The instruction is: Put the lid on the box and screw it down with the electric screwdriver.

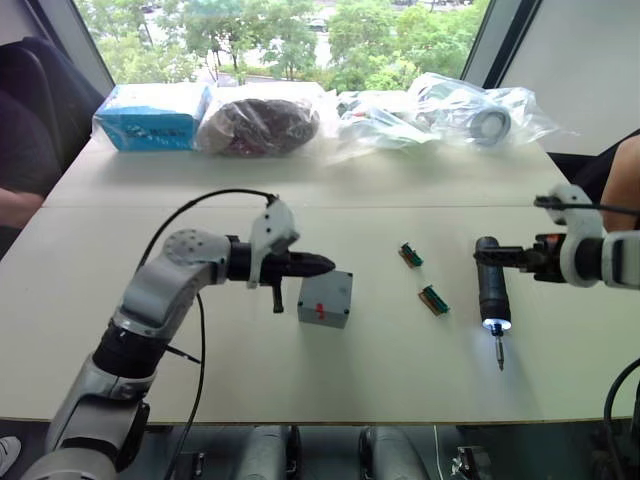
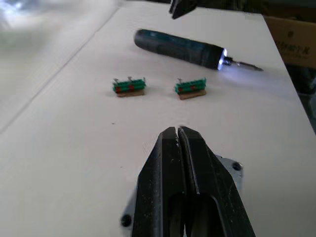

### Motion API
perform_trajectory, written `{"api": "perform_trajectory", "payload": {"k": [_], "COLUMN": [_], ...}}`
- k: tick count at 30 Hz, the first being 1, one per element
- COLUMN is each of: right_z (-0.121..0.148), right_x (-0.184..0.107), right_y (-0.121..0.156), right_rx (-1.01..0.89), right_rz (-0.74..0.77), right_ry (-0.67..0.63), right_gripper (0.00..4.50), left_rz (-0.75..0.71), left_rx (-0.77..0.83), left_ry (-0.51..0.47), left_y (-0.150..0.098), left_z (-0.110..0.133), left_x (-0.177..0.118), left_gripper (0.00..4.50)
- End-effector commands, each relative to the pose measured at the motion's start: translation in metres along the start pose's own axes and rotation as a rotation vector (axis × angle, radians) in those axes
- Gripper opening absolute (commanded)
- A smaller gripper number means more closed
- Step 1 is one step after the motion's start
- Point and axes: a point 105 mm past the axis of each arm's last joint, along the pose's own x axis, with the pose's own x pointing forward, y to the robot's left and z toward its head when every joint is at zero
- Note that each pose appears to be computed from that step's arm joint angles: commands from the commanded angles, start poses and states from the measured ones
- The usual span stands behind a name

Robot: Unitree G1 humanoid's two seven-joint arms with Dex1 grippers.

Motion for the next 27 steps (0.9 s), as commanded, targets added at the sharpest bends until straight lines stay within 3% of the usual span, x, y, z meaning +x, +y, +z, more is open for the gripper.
{"api": "perform_trajectory", "payload": {"k": [1, 3, 6, 8, 14, 27], "right_z": [0.008, -0.005, -0.061, -0.080, -0.091, -0.100], "right_x": [0.002, 0.008, 0.031, 0.039, 0.058, 0.066], "right_y": [0.065, 0.081, 0.117, 0.124, 0.134, 0.164], "right_rx": [-0.331, -0.392, -0.528, -0.542, -0.510, -0.462], "right_rz": [0.236, 0.305, 0.456, 0.489, 0.511, 0.656], "right_ry": [-0.132, -0.118, 0.033, 0.070, 0.057, 0.081], "right_gripper": [4.46, 4.46, 4.46, 4.46, 4.46, 4.46], "left_rz": [0.168, 0.196, 0.160, 0.131, 0.050, -0.048], "left_rx": [0.044, 0.053, 0.048, 0.031, 0.015, 0.098], "left_ry": [0.075, 0.121, 0.225, 0.247, 0.297, 0.309], "left_y": [0.029, 0.033, 0.019, 0.008, -0.013, -0.006], "left_z": [-0.010, -0.019, -0.049, -0.058, -0.076, -0.078], "left_x": [-0.024, -0.029, -0.027, -0.022, -0.009, 0.024], "left_gripper": [0.00, 0.00, 0.00, 0.00, 0.00, 0.00]}}
